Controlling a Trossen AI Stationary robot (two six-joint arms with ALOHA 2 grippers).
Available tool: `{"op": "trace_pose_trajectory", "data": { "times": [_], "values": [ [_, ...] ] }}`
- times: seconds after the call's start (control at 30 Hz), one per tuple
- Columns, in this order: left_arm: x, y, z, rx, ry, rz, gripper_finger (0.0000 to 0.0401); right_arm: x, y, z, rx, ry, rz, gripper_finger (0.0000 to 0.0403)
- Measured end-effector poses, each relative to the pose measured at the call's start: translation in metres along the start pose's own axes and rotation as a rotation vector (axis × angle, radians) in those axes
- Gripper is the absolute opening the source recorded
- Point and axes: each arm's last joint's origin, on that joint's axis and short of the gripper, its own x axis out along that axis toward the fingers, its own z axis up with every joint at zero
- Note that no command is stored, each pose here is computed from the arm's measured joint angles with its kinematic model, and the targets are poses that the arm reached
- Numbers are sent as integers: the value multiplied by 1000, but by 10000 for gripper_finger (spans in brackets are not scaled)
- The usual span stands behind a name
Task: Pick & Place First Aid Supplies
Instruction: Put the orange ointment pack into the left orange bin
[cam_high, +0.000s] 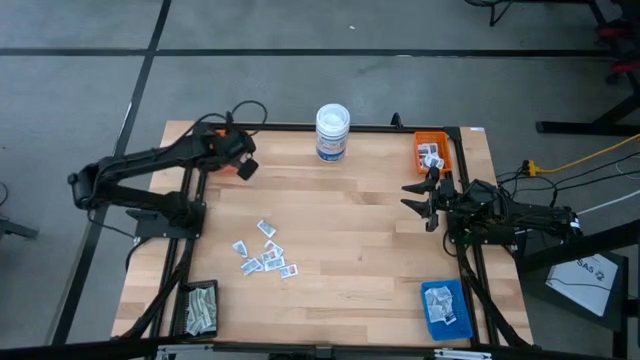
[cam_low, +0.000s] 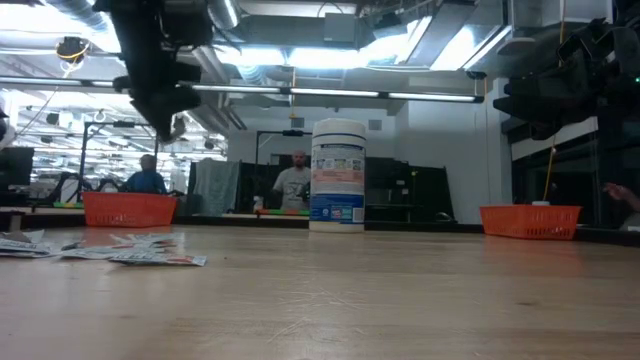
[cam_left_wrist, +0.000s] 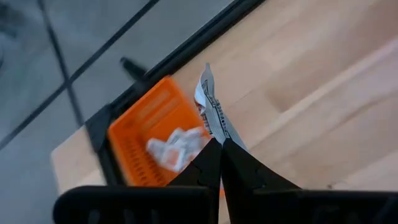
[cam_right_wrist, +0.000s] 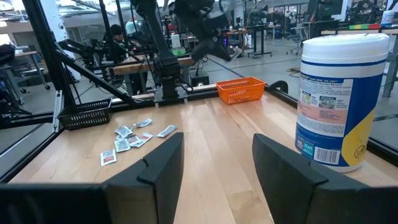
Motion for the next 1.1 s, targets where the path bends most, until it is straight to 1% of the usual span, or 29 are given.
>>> {"op": "trace_pose_trajectory", "data": {
  "times": [0.37,0.57,0.73,0.97,1.03,1.1],
  "values": [
    [27,27,-2,-95,198,106,2,0,0,0,0,0,1,191],
    [41,32,-1,-84,261,164,8,0,0,0,0,0,0,191],
    [46,34,-3,-43,312,204,36,0,0,0,0,0,0,191],
    [47,33,-3,-38,318,206,94,0,0,0,0,0,0,191],
    [47,33,-3,-31,321,198,108,0,0,0,0,0,0,191],
    [47,31,-4,0,333,156,116,0,0,0,0,0,0,191]
  ]
}}
